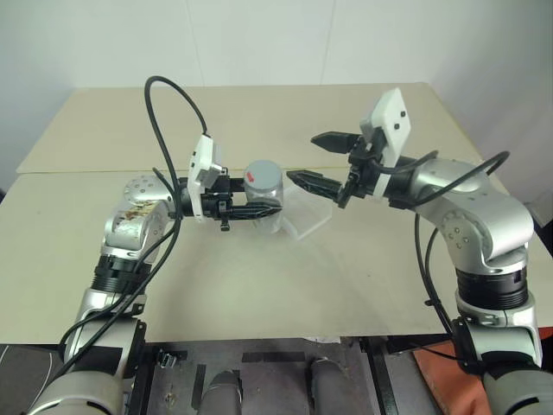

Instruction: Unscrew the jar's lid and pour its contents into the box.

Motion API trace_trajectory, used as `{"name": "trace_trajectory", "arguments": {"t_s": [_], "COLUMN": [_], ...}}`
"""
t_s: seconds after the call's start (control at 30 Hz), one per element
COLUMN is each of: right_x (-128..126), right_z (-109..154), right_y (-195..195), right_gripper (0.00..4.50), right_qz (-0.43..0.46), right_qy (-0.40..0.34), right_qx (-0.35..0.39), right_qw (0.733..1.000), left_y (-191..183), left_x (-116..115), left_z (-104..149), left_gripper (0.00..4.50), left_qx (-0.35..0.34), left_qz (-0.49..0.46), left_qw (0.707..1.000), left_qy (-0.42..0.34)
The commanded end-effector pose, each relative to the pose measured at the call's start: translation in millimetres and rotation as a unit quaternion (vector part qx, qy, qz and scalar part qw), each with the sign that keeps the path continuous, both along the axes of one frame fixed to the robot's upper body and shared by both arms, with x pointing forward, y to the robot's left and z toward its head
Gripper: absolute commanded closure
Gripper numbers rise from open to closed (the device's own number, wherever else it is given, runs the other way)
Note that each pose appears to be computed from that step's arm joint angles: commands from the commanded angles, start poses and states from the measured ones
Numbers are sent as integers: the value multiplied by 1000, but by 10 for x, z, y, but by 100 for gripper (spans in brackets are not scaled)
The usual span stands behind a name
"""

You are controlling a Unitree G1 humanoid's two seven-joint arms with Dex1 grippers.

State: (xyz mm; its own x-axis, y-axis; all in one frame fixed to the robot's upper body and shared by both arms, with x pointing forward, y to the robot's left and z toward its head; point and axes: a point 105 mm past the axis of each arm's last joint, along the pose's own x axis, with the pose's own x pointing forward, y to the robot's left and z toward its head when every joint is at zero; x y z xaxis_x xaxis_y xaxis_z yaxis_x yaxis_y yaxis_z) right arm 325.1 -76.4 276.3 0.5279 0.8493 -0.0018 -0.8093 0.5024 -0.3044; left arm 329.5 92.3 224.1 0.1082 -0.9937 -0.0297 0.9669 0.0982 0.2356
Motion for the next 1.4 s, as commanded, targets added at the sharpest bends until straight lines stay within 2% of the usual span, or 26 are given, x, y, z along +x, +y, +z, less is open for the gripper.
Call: {"name": "trace_trajectory", "arguments": {"t_s": [0.03, 0.23, 0.53, 1.0, 1.33, 1.4], "right_x": [-47, -188, -432, -371, -346, -350], "right_z": [122, 43, 100, 81, 96, 91], "right_y": [-58, -47, 228, 534, 582, 581], "right_gripper": [1, 1, 1, 1, 1, 38], "right_qz": [-1, 37, 105, 122, 124, 124], "right_qy": [-31, -30, -32, -23, -17, -16], "right_qx": [5, -23, -3, -13, -7, -7], "right_qw": [999, 999, 994, 992, 992, 992], "left_y": [-8, -9, -42, -69, -52, -52], "left_x": [-55, -40, -41, -60, -79, -79], "left_z": [98, 88, 62, 56, 45, 46], "left_gripper": [259, 259, 259, 259, 259, 259], "left_qx": [-3, -3, 0, 0, 2, 2], "left_qz": [-10, -7, -13, -19, -17, -17], "left_qw": [1000, 1000, 1000, 1000, 1000, 1000], "left_qy": [-23, -23, -21, -20, -20, -20]}}
